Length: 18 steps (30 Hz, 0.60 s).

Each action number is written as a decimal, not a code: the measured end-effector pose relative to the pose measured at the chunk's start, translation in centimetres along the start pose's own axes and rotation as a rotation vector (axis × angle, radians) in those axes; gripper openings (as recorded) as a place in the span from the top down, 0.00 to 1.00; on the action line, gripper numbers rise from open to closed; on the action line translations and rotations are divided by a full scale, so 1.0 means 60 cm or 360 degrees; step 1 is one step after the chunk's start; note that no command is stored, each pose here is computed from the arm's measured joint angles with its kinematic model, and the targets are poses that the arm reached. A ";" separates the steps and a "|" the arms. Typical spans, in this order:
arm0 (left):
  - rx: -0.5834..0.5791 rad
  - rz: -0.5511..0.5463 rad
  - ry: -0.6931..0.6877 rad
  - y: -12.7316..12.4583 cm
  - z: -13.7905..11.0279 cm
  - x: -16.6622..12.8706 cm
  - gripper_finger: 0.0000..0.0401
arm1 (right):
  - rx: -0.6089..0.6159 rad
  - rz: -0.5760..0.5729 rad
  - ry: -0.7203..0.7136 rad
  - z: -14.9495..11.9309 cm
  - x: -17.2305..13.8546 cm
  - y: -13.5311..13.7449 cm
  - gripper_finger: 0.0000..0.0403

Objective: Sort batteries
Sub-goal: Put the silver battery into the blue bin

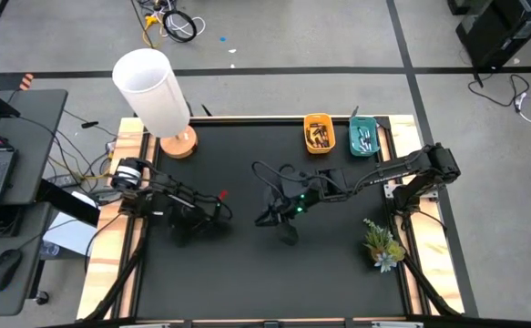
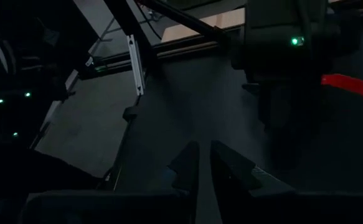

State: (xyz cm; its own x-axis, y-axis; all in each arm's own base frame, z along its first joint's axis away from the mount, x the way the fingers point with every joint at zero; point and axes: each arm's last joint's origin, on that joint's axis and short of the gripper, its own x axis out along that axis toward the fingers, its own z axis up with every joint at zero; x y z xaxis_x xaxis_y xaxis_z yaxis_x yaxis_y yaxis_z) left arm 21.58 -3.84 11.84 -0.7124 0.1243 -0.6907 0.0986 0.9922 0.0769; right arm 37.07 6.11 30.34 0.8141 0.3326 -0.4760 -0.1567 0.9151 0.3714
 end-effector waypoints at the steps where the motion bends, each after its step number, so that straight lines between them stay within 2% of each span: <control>1: -0.0001 0.0011 0.0023 0.001 -0.001 0.004 0.68 | 0.0001 0.0000 0.0000 0.000 0.000 0.000 0.88; 4: -0.0009 -0.0003 0.0083 0.003 -0.006 0.025 0.61 | 0.0007 0.0002 -0.0001 0.000 0.000 0.002 0.88; 8: -0.0053 -0.0141 0.0153 -0.004 -0.013 0.054 0.52 | 0.0025 0.0006 0.0002 -0.002 0.001 0.007 0.88; 10: -0.0074 -0.0112 0.0170 -0.008 -0.016 0.066 0.49 | 0.0020 0.0001 -0.0001 -0.003 0.002 0.010 0.88; 18: -0.0106 -0.0038 0.0090 -0.021 -0.014 0.081 0.48 | 0.0021 -0.0018 -0.0016 -0.001 0.002 0.008 0.88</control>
State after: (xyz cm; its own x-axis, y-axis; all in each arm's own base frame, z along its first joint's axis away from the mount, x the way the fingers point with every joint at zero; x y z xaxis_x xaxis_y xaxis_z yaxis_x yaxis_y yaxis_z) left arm 17.42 -4.49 9.01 -0.7521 0.0993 -0.6515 0.0361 0.9933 0.1097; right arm 37.02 6.62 30.42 0.8215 0.3200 -0.4720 -0.1405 0.9157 0.3764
